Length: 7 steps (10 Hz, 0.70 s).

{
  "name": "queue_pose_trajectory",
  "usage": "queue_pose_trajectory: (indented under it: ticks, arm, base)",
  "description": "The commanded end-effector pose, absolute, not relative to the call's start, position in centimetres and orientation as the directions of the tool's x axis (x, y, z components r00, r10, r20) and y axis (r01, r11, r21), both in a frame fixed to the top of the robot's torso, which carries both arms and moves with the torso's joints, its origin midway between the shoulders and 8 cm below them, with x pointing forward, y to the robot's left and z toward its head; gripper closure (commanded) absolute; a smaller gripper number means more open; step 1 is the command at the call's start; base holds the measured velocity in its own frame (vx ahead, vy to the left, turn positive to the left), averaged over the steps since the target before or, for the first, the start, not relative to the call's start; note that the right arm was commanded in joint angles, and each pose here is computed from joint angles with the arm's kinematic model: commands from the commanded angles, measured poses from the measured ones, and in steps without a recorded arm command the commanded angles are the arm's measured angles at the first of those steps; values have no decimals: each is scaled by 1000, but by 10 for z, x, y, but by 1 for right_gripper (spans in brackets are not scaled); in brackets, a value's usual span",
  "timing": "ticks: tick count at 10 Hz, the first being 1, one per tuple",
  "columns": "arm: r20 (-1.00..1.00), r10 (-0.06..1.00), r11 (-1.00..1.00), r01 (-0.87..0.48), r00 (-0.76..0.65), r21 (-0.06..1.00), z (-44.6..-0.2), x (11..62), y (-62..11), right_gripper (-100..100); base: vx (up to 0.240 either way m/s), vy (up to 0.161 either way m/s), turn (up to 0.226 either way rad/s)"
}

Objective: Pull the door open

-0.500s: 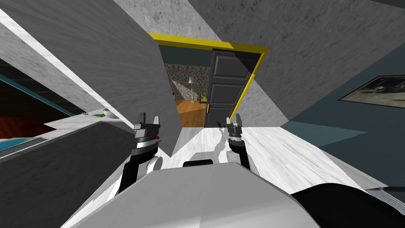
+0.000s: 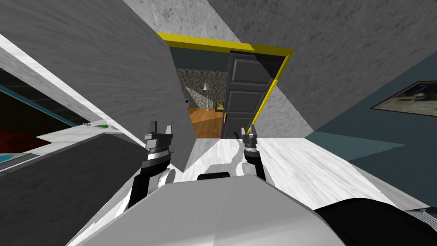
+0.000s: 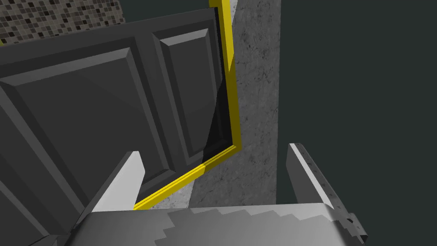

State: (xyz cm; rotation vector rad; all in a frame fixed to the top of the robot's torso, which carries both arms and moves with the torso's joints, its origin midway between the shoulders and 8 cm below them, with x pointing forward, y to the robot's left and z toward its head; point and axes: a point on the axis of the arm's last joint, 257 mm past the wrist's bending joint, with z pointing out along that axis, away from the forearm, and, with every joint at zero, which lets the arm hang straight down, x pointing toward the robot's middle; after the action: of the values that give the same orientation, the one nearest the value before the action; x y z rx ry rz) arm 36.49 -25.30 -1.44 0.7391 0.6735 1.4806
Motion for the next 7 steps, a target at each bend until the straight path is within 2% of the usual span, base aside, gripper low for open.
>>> queue_pose_trajectory:
  ticks: [1,7]
  arm:
    - [83,996,-89,-611,-38,787,-21,370,-251,-100]
    - [252,952,-306,-539,-173,785,-62,394,-237,-100]
  base:
    - [93,-1,1]
    - [104,0,5]
